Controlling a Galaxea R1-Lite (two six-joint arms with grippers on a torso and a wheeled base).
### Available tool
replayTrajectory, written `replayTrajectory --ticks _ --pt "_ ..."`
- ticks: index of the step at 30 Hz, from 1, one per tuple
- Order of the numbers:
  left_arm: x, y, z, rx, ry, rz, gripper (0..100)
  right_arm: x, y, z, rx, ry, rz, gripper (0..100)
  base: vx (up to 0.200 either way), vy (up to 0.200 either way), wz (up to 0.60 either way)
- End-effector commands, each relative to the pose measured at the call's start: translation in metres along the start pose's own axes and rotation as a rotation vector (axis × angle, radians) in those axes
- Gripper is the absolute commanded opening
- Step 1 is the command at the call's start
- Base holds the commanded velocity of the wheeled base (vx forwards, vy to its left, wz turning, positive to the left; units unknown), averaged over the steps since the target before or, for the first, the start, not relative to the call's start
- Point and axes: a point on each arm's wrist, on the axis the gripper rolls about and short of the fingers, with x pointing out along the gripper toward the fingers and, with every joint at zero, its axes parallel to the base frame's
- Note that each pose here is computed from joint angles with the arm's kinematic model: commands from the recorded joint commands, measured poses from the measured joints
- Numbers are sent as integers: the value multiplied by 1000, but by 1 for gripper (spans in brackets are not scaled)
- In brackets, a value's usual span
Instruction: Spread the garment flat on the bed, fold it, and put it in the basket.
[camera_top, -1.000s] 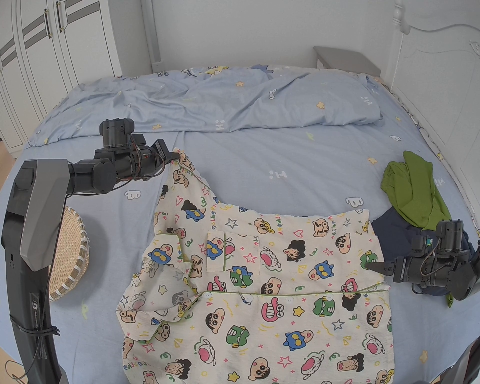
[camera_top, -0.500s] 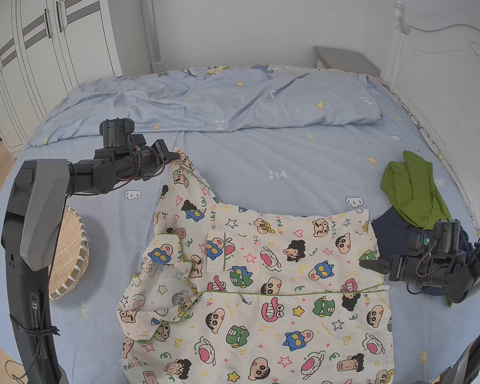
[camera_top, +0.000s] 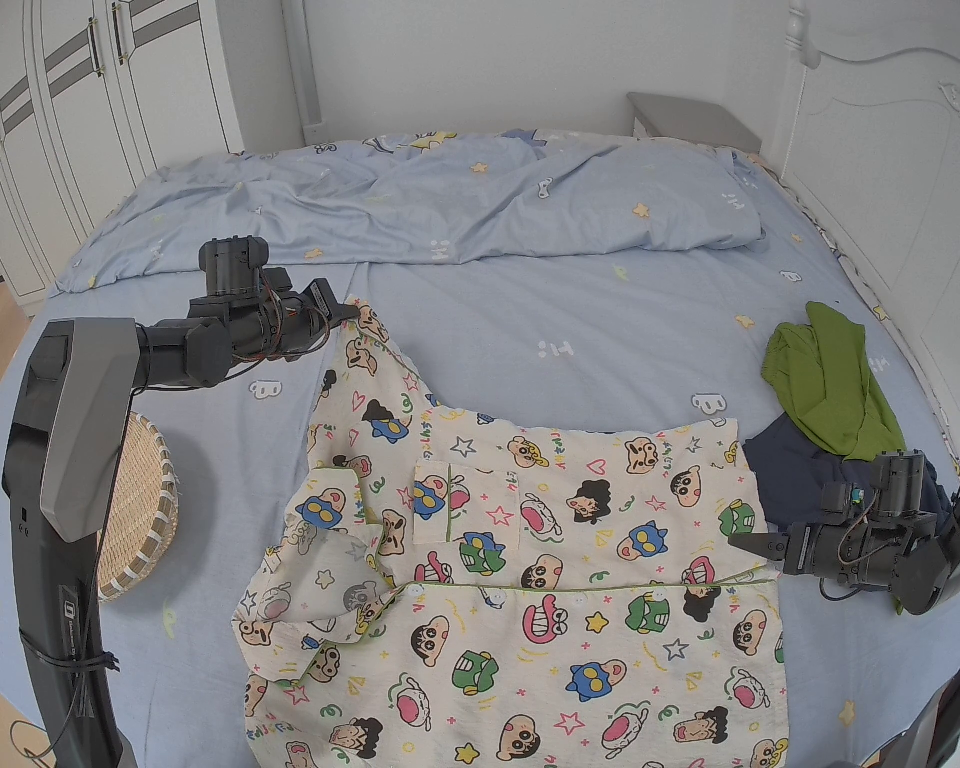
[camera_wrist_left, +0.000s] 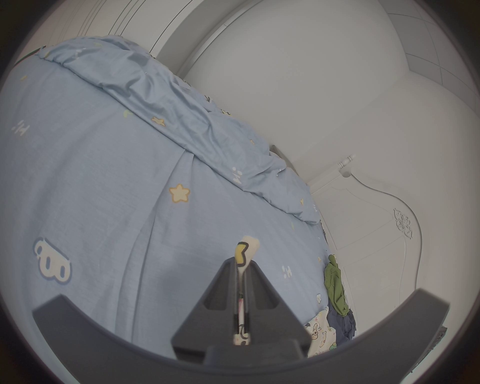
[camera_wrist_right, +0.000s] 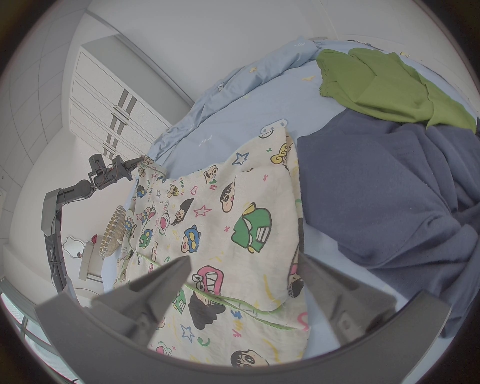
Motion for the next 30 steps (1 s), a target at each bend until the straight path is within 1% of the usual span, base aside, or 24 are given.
replayTrajectory --ticks 1,11,20,22,28,30 --pt "0 0 0 1 -1 0 0 0 -1 -1 4 6 -3 0 0 0 0" --pt "0 0 0 0 -1 0 0 -2 -3 -2 9 2 -12 0 0 0 0" --pt "0 0 0 1 1 -1 0 -15 1 -14 27 28 -24 0 0 0 0" --pt "0 0 0 1 0 -2 0 -17 -1 -21 42 44 -41 0 0 0 0" --pt "0 1 0 0 0 0 0 -12 -13 -27 43 69 -68 0 0 0 0" --pt "0 1 0 0 0 0 0 -12 -14 -27 44 64 -75 0 0 0 0"
